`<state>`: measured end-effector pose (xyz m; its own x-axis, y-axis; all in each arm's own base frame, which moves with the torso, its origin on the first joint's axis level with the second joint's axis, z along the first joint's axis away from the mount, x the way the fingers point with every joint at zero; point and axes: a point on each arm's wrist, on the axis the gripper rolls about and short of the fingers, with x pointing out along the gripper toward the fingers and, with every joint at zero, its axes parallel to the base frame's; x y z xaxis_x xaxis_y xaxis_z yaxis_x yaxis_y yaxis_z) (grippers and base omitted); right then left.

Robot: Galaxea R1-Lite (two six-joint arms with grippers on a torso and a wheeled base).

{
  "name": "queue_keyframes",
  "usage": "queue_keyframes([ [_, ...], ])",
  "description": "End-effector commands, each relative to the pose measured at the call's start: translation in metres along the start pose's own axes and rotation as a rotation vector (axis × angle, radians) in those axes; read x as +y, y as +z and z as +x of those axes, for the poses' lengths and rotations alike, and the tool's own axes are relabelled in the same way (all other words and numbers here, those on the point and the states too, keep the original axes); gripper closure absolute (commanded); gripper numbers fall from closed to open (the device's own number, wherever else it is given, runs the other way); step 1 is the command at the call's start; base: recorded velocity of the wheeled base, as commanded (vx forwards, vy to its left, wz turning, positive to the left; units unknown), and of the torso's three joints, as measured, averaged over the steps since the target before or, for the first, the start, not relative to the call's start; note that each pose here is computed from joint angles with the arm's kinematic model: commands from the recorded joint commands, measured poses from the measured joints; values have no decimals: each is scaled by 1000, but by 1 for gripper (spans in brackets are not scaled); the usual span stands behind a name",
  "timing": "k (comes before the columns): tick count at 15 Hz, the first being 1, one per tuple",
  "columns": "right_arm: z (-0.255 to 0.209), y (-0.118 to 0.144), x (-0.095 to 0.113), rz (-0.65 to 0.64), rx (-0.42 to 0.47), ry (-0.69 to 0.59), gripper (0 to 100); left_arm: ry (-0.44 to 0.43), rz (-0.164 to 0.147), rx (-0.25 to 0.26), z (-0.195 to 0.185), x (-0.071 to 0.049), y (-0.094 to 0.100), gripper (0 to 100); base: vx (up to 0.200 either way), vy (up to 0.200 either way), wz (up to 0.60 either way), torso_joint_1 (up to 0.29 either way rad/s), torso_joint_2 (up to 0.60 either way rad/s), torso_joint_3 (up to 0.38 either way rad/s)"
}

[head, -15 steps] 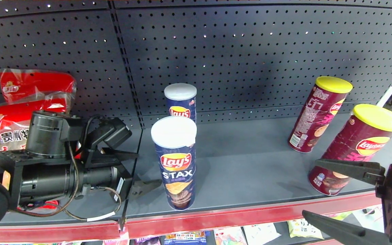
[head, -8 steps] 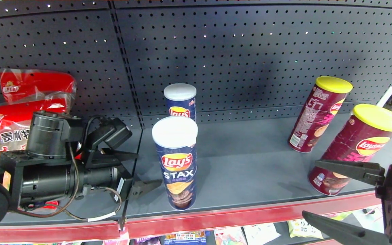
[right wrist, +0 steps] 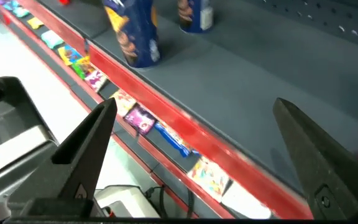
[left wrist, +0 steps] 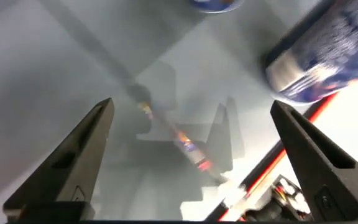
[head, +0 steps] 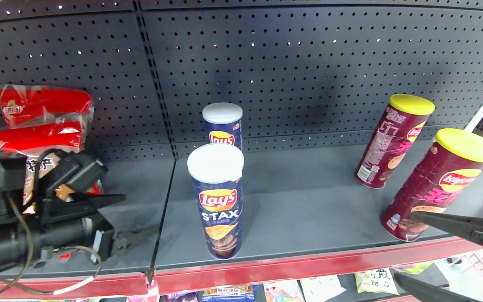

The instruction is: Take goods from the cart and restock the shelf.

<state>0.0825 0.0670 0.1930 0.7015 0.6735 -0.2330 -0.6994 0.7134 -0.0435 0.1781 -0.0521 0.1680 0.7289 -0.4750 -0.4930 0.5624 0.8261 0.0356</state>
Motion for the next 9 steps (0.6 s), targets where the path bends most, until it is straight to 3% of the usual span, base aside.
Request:
queue_keyframes([
  [1,-26,-19,-7,18,-39,-186,0,206,-36,-64,-86,-14,-20,0,0,0,0,0,0,0],
  [3,-41,-31,-12,41,-38,-402,0,335,-54,2,-130,-33,-34,0,0,0,0,0,0,0],
  [5,-50,-35,-13,66,-28,-479,0,424,-76,76,-162,-48,-47,0,0,0,0,0,0,0],
  [6,-53,-36,-16,79,-25,-562,0,433,-104,68,-179,-59,-58,0,0,0,0,0,0,0],
  [7,-56,-35,-19,82,-24,-612,0,467,-109,28,-185,-63,-66,0,0,0,0,0,0,0],
  [9,-58,-35,-24,103,-1,-717,0,576,-110,14,-193,-66,-69,0,0,0,0,0,0,0],
])
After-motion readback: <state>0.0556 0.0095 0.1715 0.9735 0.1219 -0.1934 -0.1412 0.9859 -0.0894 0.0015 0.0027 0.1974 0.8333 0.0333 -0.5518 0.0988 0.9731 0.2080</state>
